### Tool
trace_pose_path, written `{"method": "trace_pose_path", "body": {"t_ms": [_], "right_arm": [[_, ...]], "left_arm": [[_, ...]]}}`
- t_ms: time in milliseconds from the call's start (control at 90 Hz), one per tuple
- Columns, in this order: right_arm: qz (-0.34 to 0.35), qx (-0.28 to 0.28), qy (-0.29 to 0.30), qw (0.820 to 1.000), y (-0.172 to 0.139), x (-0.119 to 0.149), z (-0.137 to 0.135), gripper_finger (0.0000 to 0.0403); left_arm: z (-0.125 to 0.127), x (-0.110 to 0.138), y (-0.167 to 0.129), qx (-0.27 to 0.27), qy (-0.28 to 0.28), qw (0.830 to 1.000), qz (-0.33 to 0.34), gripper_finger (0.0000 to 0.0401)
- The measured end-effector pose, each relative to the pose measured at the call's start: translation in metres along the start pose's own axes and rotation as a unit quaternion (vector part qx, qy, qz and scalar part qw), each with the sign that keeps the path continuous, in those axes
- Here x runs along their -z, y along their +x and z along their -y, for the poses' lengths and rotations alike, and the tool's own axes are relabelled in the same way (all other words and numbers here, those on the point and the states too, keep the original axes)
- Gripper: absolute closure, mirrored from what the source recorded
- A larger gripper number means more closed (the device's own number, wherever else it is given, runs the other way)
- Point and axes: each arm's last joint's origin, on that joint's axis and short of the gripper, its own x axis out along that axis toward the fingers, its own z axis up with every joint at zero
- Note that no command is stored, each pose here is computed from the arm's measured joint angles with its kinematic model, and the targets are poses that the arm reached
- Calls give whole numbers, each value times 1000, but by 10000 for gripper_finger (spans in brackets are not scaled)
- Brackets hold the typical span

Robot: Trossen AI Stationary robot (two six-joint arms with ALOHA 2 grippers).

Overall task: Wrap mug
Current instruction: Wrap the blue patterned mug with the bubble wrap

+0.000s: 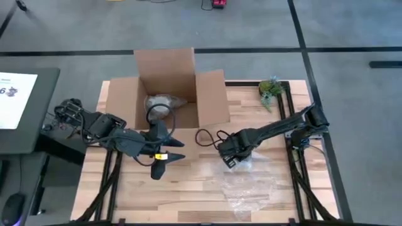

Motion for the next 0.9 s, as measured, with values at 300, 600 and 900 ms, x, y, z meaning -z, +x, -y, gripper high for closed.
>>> {"method": "trace_pose_path", "body": {"t_ms": [300, 600, 900], "right_arm": [[39, -49, 35, 997, -61, 7, 23, 302], [52, -137, 58, 987, -99, 20, 40, 264], [-1, -100, 31, 995, -61, 9, 18, 321]], "left_arm": [[0, 0, 0, 0, -1, 1000, 0, 226], [0, 0, 0, 0, 0, 1000, 1, 226], [0, 0, 0, 0, 0, 1000, 1, 226]]}}
